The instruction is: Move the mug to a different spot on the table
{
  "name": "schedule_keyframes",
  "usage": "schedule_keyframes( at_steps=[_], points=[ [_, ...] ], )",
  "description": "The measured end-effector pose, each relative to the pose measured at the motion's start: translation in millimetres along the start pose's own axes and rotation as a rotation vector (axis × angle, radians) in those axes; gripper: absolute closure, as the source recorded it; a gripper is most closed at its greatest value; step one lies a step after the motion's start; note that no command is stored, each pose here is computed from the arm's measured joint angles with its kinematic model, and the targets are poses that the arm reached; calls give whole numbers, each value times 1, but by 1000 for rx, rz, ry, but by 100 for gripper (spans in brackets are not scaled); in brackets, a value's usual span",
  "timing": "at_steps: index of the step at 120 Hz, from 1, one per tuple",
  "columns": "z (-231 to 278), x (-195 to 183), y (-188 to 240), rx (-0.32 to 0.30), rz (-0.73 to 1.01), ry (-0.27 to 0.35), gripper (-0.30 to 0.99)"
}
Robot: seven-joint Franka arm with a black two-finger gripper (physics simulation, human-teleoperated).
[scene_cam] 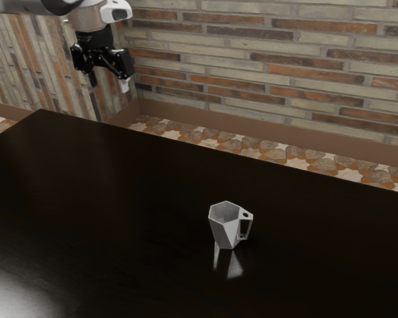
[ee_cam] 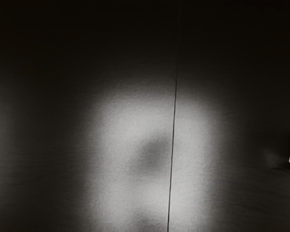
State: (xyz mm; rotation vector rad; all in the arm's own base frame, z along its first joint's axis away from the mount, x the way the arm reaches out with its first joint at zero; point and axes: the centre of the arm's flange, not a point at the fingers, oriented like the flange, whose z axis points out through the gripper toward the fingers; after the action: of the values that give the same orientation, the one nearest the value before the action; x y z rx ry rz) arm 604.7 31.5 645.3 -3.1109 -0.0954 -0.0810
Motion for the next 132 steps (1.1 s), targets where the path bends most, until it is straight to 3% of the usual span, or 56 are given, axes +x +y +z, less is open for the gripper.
schedule_keyframes(
  at_steps=[22, 40, 61, 76, 91, 108, 132],
  points=[
    [0, -1, 10, -2, 19, -4, 0],
    [0, -7, 96, -8, 188, -2, 0],
    [28, -9, 208, 1, 519, 27, 0],
    [34, -15, 249, 22, 738, 58, 0],
    [48, -25, 292, 71, 938, 39, 0],
    [54, -13, 302, 116, 1057, 20, 0],
    [68, -1, 312, 128, 1184, -7, 0]
  ],
)
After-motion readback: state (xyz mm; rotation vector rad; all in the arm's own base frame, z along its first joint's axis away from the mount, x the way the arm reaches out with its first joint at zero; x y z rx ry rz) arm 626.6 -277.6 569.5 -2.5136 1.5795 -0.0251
